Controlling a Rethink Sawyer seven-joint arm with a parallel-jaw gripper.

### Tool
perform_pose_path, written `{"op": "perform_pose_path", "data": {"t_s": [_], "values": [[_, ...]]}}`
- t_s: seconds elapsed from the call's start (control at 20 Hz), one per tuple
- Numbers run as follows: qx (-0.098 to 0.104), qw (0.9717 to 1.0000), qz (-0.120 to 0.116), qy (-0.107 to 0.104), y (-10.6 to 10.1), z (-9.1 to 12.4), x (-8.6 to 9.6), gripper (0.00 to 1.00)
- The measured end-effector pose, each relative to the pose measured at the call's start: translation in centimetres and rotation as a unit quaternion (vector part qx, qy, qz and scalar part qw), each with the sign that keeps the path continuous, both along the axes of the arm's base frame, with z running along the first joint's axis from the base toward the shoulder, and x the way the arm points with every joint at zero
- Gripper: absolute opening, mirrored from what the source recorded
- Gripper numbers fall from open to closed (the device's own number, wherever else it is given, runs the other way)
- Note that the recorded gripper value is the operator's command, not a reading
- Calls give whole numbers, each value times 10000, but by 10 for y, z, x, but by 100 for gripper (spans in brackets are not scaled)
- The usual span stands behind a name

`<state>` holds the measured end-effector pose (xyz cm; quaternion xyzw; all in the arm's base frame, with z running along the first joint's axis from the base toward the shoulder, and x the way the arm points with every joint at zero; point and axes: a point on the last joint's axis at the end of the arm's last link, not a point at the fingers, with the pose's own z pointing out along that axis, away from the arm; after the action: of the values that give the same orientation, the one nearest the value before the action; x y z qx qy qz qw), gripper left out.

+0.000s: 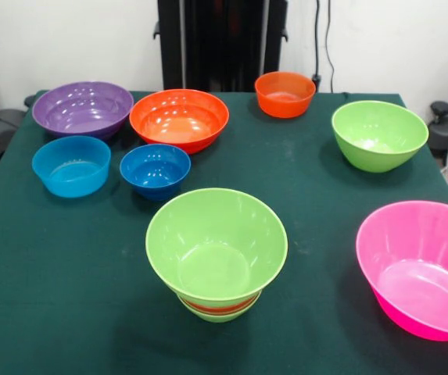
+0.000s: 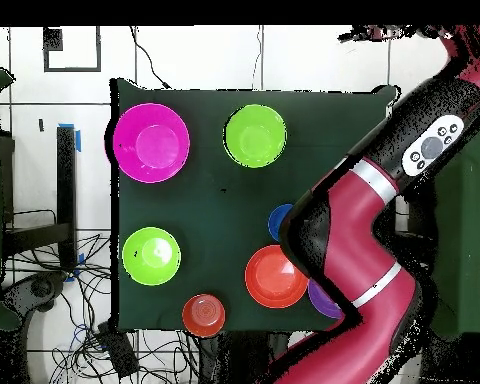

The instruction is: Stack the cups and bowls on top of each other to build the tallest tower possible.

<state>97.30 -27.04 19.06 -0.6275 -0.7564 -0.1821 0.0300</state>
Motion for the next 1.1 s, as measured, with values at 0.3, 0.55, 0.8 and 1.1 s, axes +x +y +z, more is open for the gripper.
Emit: {"op": "perform_pose_path", "data": {"t_s": [0.3, 0.55, 0.8, 1.1], "values": [[62, 9996, -31, -291, 17, 7, 13, 100], [126, 9987, -46, -483, 31, 12, 21, 100], [259, 9970, -84, -718, 44, 19, 30, 100], [388, 9953, -162, -876, 50, 15, 35, 100]]}}
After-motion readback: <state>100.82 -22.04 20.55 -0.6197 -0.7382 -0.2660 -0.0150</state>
